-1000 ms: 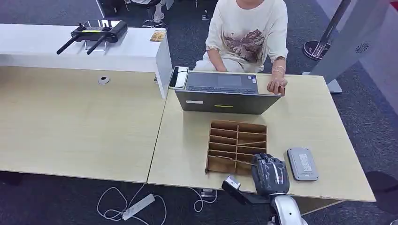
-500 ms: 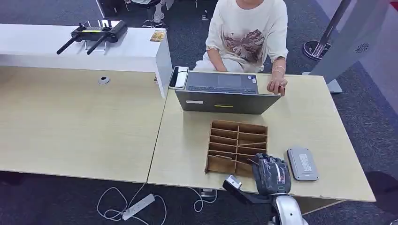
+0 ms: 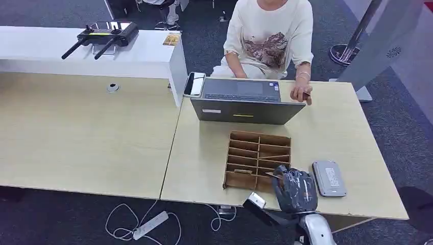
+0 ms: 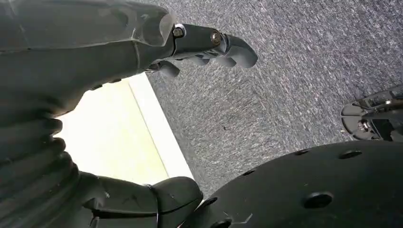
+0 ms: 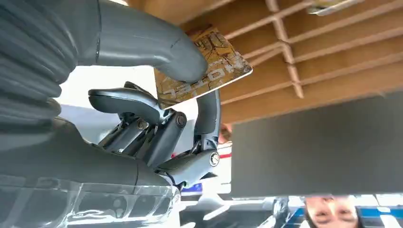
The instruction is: Pass the card to the sensor for recognition and then transmit it.
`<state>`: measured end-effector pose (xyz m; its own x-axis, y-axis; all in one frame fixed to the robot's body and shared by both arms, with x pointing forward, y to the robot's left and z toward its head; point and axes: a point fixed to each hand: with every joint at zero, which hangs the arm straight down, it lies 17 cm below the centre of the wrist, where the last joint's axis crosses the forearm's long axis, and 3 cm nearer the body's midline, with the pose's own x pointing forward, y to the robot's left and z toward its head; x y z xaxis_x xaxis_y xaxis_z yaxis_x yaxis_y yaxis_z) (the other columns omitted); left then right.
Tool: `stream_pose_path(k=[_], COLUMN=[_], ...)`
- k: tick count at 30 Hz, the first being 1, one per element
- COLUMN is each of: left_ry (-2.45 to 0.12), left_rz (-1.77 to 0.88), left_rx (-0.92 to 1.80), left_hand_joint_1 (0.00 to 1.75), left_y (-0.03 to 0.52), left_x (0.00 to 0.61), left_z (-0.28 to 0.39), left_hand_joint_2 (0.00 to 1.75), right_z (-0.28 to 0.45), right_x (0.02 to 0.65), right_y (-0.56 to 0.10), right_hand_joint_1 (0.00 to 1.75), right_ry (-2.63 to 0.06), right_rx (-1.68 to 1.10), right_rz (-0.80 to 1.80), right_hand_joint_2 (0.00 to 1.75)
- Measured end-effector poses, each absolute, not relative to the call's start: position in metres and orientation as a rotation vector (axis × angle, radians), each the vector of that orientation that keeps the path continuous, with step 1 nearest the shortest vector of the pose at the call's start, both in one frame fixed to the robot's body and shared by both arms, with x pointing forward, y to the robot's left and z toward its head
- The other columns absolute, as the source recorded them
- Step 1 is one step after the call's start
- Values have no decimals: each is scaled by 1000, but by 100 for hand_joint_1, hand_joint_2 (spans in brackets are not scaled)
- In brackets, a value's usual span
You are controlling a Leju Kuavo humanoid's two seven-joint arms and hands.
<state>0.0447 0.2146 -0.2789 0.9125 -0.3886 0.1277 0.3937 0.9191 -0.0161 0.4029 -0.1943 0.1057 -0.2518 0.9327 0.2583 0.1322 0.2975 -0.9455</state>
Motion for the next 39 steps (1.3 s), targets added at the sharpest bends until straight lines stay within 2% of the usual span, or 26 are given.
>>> stream_pose_path(k=[1, 5, 8, 9, 16, 24, 39], left_ry=[-123, -127, -127, -127, -127, -127, -132], left_rz=[-402, -391, -382, -379, -375, -373, -371], left_rx=[-42, -43, -44, -44, -43, -42, -46], left_hand_joint_1=[0, 0, 0, 0, 0, 0, 0], left_y=[215, 214, 214, 214, 215, 216, 216], left_x=[45, 45, 45, 45, 46, 46, 48], left_z=[-279, -279, -279, -279, -279, -279, -279], left_hand_joint_2=[175, 175, 175, 175, 175, 175, 175], right_z=[111, 126, 135, 137, 150, 167, 275], right_x=[401, 396, 394, 393, 394, 399, 463], right_y=[-192, -183, -175, -172, -163, -158, -157], right_hand_joint_1=[171, 175, 168, 173, 169, 175, 175], right_ry=[-1650, -1715, -1763, -1777, -1842, -1913, -2143], right_rx=[-976, -912, -845, -819, -719, -654, -716], right_rz=[1060, 1031, 1008, 1005, 984, 958, 958], right_hand_joint_2=[175, 175, 175, 175, 175, 175, 175])
